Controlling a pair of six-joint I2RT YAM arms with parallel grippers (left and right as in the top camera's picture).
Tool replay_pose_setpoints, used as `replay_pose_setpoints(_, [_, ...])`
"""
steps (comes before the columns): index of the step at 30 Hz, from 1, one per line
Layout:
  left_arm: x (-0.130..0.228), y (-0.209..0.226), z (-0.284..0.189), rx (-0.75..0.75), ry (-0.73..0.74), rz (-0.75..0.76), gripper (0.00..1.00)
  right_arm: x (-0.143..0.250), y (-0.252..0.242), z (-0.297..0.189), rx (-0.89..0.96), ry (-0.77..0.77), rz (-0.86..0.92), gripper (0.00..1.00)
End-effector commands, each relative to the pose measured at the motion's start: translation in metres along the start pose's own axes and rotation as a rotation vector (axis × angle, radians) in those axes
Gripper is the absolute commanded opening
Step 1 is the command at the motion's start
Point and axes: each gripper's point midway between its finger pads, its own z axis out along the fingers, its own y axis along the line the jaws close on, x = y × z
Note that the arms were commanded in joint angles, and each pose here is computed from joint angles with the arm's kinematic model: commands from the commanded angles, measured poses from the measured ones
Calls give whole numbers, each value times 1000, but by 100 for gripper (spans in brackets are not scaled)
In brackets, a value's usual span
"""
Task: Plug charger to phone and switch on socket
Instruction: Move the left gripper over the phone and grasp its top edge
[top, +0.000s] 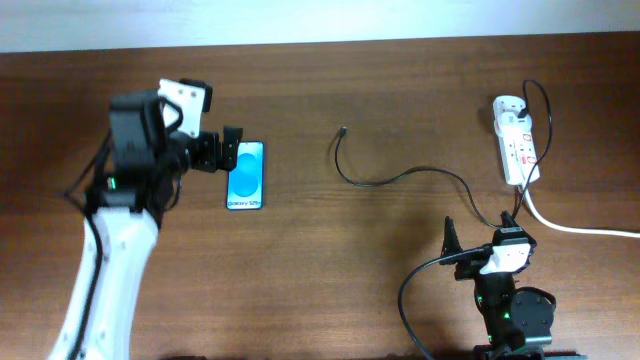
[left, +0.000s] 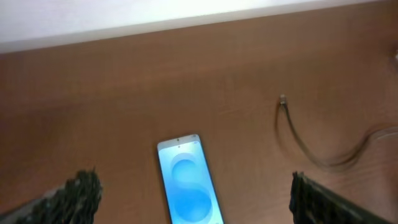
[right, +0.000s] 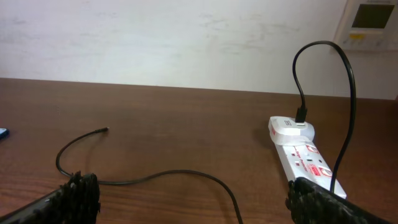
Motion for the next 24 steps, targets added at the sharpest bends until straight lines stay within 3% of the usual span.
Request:
replay_pose_setpoints(1, [-18,7,19,24,111,-12,99,2,0,0,5,2,11,98])
replay_pose_setpoints(5, [3,6,44,76,329,-54,99,2,0,0,5,2,11,99])
replay_pose_setpoints(12, [4,1,65,129,323,-72,99,2,0,0,5,2,11,99])
replay_pose_setpoints(13, [10,2,73,119,346,-91,100,2,0,0,5,2,11,98])
replay_pose_setpoints(15, [32,11,94,-36,432,-191,99,2,0,0,5,2,11,99])
replay_pose_setpoints(20, [68,-14,130,-86,554,-197,100,2,0,0,5,2,11,99])
replay_pose_setpoints(24, [100,-9,147,-161,649,-232,99,2,0,0,5,2,11,98])
